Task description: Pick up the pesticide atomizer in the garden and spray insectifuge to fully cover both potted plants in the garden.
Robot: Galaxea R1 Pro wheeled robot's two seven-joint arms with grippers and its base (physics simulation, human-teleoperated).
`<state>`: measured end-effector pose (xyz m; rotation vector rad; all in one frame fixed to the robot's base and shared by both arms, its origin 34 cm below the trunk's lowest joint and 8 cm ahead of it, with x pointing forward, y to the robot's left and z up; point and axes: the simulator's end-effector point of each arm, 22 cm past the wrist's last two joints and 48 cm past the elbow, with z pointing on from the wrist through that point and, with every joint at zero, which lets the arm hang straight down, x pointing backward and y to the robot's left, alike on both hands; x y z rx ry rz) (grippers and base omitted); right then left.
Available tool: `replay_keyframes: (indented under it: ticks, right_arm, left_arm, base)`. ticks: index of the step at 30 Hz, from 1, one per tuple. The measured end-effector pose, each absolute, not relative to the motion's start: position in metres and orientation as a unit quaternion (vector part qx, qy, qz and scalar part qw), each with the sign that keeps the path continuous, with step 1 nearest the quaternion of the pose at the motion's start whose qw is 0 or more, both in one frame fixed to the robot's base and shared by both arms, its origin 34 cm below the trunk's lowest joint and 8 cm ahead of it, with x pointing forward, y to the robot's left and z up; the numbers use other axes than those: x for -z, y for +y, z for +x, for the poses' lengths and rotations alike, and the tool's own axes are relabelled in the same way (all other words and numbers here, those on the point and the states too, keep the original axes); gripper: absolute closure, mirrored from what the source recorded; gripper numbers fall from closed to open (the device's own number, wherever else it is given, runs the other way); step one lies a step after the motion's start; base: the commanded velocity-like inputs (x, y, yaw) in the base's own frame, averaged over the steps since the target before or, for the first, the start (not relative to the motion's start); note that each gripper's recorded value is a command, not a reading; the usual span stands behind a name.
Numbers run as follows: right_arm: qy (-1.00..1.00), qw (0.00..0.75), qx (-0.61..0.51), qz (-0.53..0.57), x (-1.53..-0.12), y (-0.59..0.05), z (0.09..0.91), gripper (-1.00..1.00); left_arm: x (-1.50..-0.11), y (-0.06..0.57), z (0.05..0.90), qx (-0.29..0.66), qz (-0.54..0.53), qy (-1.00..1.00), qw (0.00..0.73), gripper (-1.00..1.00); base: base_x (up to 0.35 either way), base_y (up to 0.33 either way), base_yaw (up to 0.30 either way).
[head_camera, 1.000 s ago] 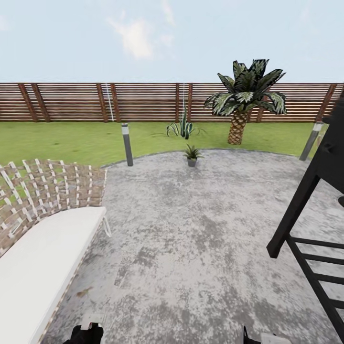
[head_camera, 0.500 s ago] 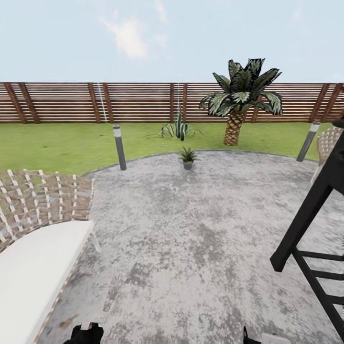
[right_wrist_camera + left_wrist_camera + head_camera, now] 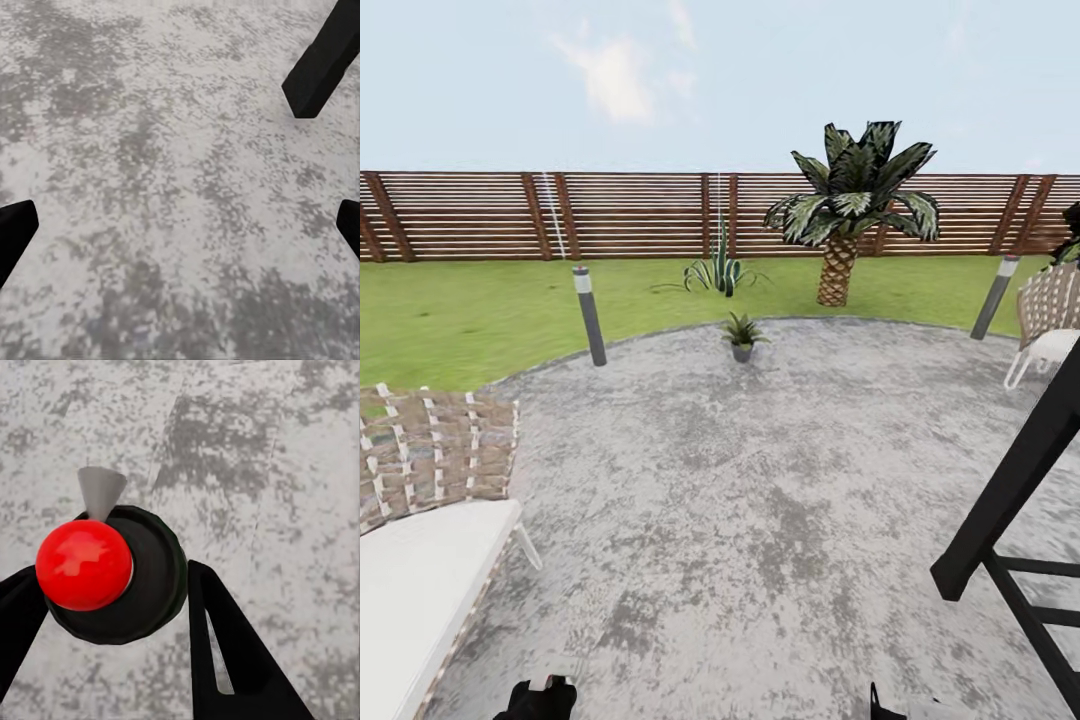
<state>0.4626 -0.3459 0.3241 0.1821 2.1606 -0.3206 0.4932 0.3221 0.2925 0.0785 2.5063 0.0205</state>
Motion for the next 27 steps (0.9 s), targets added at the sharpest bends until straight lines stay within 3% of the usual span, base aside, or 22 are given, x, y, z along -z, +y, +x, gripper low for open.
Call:
replay_keyframes:
  ticks: [27]
  right_arm:
    - [0.877, 0.457, 0.130, 0.074, -0.3239, -0.3461, 0.4622, -1.00]
  left_arm:
    - [-0.2925, 0.3222, 0.4932, -0.008, 0.030, 0.950, 0.312, 1.00]
  base:
    - [0.339, 0.000, 0.000]
